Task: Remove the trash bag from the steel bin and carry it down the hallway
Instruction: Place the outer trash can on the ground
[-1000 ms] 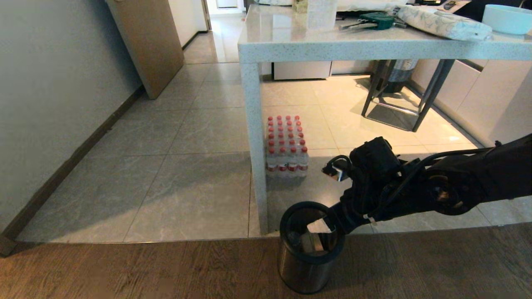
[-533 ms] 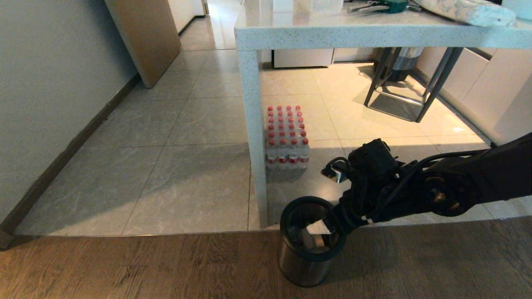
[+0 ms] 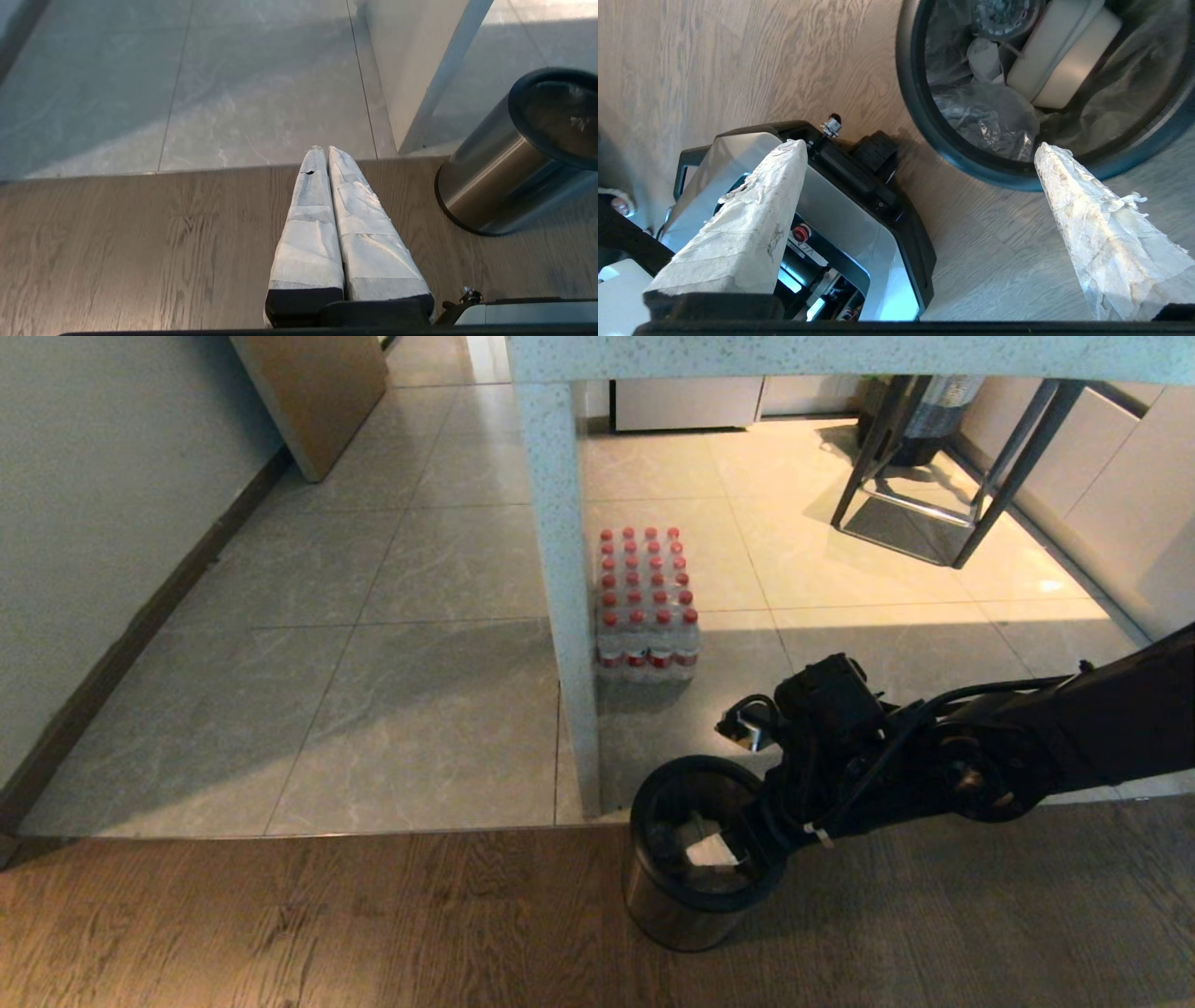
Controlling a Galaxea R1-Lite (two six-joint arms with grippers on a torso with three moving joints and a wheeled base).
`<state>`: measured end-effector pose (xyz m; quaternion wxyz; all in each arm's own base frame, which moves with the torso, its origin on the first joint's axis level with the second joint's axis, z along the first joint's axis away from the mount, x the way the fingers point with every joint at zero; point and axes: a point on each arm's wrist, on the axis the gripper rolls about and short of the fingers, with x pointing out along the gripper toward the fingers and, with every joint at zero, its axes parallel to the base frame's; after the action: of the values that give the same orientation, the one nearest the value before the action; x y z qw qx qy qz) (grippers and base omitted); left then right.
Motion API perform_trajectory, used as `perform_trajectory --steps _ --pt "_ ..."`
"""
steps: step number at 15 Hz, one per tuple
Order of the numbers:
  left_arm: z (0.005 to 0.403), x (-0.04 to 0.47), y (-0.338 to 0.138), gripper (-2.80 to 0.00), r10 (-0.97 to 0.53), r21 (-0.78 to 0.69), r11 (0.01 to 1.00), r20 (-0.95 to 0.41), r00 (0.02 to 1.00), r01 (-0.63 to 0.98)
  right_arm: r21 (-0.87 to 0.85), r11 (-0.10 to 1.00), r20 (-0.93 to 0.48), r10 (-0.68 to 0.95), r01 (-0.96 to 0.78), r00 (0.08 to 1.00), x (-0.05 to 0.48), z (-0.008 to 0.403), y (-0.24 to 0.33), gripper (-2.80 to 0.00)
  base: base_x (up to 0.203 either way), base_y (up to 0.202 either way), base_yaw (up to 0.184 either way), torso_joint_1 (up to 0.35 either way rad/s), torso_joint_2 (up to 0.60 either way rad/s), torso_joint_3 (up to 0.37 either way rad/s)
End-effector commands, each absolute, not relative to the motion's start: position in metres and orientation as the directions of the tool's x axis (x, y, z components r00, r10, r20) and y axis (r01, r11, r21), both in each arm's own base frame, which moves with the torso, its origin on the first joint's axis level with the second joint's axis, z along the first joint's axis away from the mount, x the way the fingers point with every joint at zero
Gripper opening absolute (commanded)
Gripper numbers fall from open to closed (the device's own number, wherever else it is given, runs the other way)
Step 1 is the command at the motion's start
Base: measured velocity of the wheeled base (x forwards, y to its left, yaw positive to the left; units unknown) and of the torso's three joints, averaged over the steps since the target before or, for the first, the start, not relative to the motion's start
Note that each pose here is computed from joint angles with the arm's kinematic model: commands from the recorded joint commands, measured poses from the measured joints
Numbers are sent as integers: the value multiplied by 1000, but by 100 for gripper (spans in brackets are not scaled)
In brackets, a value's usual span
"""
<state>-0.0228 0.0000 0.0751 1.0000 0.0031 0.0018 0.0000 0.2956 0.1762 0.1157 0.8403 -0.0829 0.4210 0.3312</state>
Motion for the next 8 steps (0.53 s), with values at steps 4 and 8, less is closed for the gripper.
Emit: perform_trajectory --steps 4,8 --pt "75 -23 0 -280 0 9 1000 -3 1000 0 144 766 -765 488 -627 421 295 114 176 0 0 0 0 4 6 -175" --pt "75 -23 0 -280 0 8 1000 -3 1000 0 136 774 -775 472 -618 420 298 109 178 0 0 0 0 0 2 -24"
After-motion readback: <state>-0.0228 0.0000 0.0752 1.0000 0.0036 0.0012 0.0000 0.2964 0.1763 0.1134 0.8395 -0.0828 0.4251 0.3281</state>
